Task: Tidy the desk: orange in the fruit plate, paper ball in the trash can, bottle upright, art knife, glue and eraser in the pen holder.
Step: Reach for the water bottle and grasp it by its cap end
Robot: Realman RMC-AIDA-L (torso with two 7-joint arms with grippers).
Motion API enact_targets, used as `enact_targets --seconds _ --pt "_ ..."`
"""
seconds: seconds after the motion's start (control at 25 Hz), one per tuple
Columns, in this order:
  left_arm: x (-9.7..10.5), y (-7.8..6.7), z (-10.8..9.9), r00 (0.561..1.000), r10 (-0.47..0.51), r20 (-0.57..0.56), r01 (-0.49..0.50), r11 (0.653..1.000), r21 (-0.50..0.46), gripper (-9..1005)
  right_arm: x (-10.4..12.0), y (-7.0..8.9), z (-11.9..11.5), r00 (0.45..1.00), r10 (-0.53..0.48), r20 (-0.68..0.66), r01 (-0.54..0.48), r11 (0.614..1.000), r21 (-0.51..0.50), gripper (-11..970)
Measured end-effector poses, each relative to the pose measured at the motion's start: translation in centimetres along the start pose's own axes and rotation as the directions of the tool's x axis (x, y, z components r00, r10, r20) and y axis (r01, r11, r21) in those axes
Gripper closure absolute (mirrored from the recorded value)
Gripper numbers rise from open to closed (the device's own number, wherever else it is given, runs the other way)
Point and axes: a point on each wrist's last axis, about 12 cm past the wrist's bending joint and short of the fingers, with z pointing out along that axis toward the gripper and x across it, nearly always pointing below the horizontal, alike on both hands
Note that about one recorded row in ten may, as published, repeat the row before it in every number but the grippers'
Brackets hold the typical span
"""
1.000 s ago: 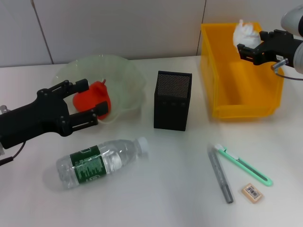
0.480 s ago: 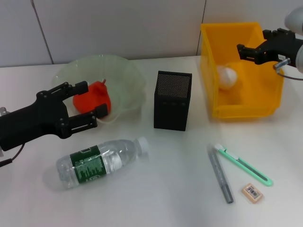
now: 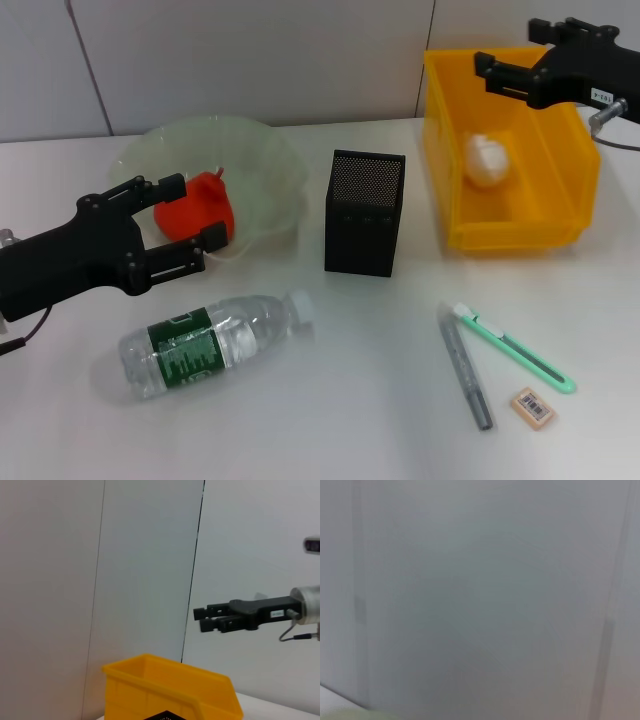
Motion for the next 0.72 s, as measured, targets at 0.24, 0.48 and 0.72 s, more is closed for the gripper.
enact_targets --seconds 0.24,0.48,0.72 --pt "0.0 0.0 0.0 1.0 0.0 -0.001 0.0 1.0 0.002 154 0.4 0.4 -1.5 0.994 0.02 0.112 0.0 0.985 -0.173 193" --pt "0.0 -0.1 0.0 1.0 0.006 -0.004 -0.006 1.0 0.007 154 2.4 1.1 -3.9 0.979 -0.011 0.202 0.084 0.929 -0.359 193" --pt "-0.1 -0.2 -0.1 1.0 0.021 -0.01 -0.02 1.0 0.013 154 4.5 1.3 -5.4 0.986 0.013 0.164 0.061 0.897 -0.439 193"
